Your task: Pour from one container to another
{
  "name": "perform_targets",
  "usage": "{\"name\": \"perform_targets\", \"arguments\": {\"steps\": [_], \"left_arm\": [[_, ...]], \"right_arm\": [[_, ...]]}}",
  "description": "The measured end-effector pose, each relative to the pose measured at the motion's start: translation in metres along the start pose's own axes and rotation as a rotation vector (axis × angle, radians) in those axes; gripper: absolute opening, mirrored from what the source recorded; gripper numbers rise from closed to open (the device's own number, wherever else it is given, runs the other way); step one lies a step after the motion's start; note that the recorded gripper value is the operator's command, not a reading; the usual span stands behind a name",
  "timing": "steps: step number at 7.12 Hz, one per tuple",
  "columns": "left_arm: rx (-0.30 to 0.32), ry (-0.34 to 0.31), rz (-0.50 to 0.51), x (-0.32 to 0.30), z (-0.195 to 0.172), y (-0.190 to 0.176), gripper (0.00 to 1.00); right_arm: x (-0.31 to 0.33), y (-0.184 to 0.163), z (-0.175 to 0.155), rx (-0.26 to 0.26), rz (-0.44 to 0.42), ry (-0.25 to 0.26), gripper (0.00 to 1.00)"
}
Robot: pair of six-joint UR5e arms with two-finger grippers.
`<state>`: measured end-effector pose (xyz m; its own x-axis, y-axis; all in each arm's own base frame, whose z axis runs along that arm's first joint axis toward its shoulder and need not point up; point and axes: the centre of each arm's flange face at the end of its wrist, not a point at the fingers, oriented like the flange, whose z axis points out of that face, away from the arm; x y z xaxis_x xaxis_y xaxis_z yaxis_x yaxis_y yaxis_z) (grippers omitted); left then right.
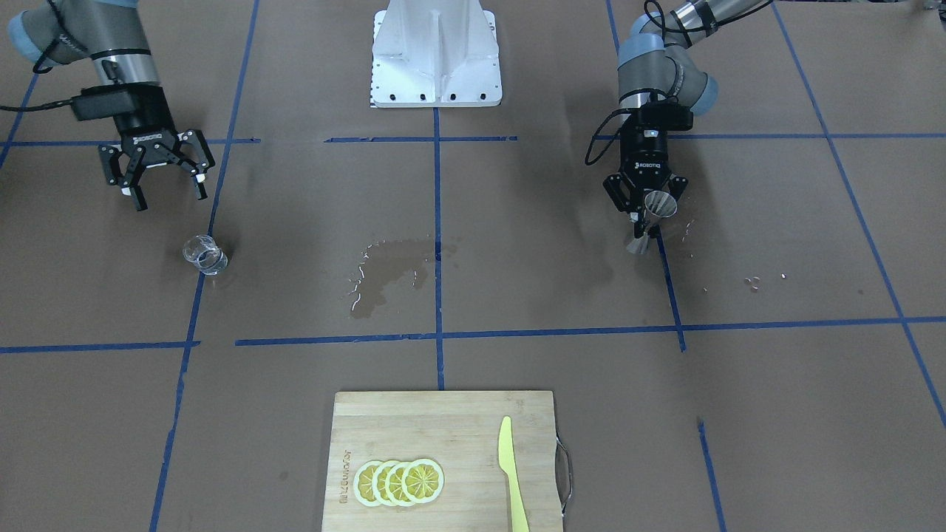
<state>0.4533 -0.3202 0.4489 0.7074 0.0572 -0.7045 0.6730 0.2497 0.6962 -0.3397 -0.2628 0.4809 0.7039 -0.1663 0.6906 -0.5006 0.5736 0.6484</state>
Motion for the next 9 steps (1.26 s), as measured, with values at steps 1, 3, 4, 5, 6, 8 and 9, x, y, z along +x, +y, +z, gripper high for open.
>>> {"name": "perform_targets", "arguments": {"steps": [1, 3, 4, 5, 6, 8, 9], "left_arm": [[0.000, 0.001, -0.003, 0.001, 0.000, 0.000, 0.00], [0.001, 0.001, -0.006, 0.002, 0.000, 0.000, 0.00], [0.001, 0.001, -0.009, 0.002, 0.000, 0.000, 0.00], [0.002, 0.001, -0.010, 0.001, 0.000, -0.001, 0.00], [0.002, 0.000, -0.010, 0.001, 0.000, -0.001, 0.00], [0.003, -0.001, -0.010, -0.001, 0.001, 0.000, 0.00], [0.003, -0.001, -0.010, -0.001, 0.001, 0.000, 0.00]], "right_arm": [[-0.016, 0.021, -0.006, 0.066, -0.030, 0.012, 1.00], [-0.042, 0.060, 0.012, 0.169, -0.054, 0.041, 1.00], [-0.045, 0.068, 0.018, 0.184, -0.060, 0.049, 1.00], [-0.047, 0.072, 0.021, 0.190, -0.063, 0.052, 1.00], [-0.047, 0.072, 0.023, 0.192, -0.064, 0.056, 0.99], [-0.044, 0.065, 0.034, 0.206, -0.037, 0.073, 0.99], [-0.045, 0.063, 0.044, 0.213, -0.009, 0.082, 0.99]]}}
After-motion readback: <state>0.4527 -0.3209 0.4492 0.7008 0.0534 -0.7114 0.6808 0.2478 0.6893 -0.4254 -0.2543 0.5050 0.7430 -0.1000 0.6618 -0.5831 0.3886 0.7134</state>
